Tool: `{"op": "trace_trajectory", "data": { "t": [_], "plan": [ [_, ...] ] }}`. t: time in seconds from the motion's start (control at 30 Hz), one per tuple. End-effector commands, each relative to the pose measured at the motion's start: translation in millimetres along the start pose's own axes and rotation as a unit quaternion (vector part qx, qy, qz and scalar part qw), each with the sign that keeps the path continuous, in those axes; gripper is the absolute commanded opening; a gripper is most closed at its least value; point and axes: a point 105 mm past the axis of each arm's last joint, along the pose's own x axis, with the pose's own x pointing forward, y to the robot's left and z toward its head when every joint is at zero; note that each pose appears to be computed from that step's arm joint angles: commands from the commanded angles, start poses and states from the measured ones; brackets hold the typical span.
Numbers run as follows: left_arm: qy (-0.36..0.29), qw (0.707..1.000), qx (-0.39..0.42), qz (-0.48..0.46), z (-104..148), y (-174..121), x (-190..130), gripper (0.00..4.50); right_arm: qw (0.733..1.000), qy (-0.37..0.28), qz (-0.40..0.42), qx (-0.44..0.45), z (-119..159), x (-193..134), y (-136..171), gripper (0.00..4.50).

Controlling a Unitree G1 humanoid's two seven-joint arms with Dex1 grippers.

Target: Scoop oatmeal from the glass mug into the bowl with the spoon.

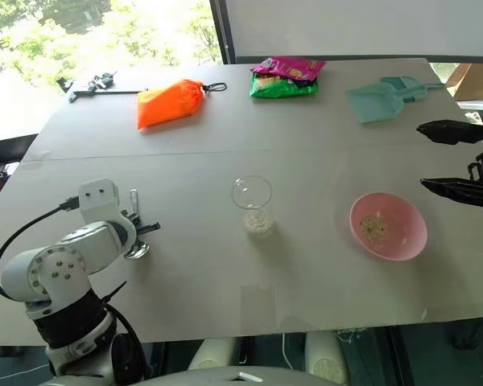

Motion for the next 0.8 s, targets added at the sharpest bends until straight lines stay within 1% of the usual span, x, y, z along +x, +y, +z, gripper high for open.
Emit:
{"op": "trace_trajectory", "data": {
  "t": [0.03,0.1,0.13,0.2,0.3,0.37,0.43,0.5,0.6,0.67,0.73,0.8],
  "plan": [
    [-0.009,0.999,-0.017,0.044,6,22,-2,0.04,1.0,-0.003,0.028,-0.005,10,-7,4,4.5],
    [-0.049,0.998,-0.023,0.04,24,26,-6,0.04,1.0,-0.001,0.018,0.007,8,-10,1,4.5],
    [-0.102,0.994,-0.025,0.02,47,26,-10,0.04,1.0,0.0,0.009,0.009,8,-11,-3,4.5],
    [-0.182,0.983,-0.019,-0.021,83,21,-19,0.04,1.0,0.0,-0.023,-0.004,10,-13,-13,4.5],
    [-0.264,0.961,0.037,-0.069,122,-2,-35,0.04,0.998,-0.025,-0.062,-0.006,15,-9,-25,4.5],
    [-0.303,0.942,0.077,-0.121,139,-30,-46,0.04,0.995,-0.047,-0.087,0.0,19,-2,-32,4.5],
    [-0.33,0.923,0.112,-0.162,148,-55,-54,0.04,0.991,-0.059,-0.117,0.002,20,3,-39,4.5],
    [-0.346,0.905,0.133,-0.21,153,-81,-62,0.04,0.983,-0.06,-0.17,-0.019,20,7,-51,4.5],
    [-0.362,0.88,0.138,-0.275,159,-110,-74,0.04,0.978,0.0,-0.206,-0.024,2,20,-57,4.5],
    [-0.374,0.862,0.149,-0.308,161,-125,-83,0.04,0.968,0.009,-0.252,0.0,-3,24,-65,4.5],
    [-0.386,0.827,0.156,-0.377,160,-146,-96,0.04,0.962,0.028,-0.271,-0.011,-6,32,-66,4.5],
    [-0.393,0.804,0.176,-0.409,159,-159,-102,0.04,0.963,0.02,-0.267,-0.021,-3,45,-64,4.5]
  ]
}}
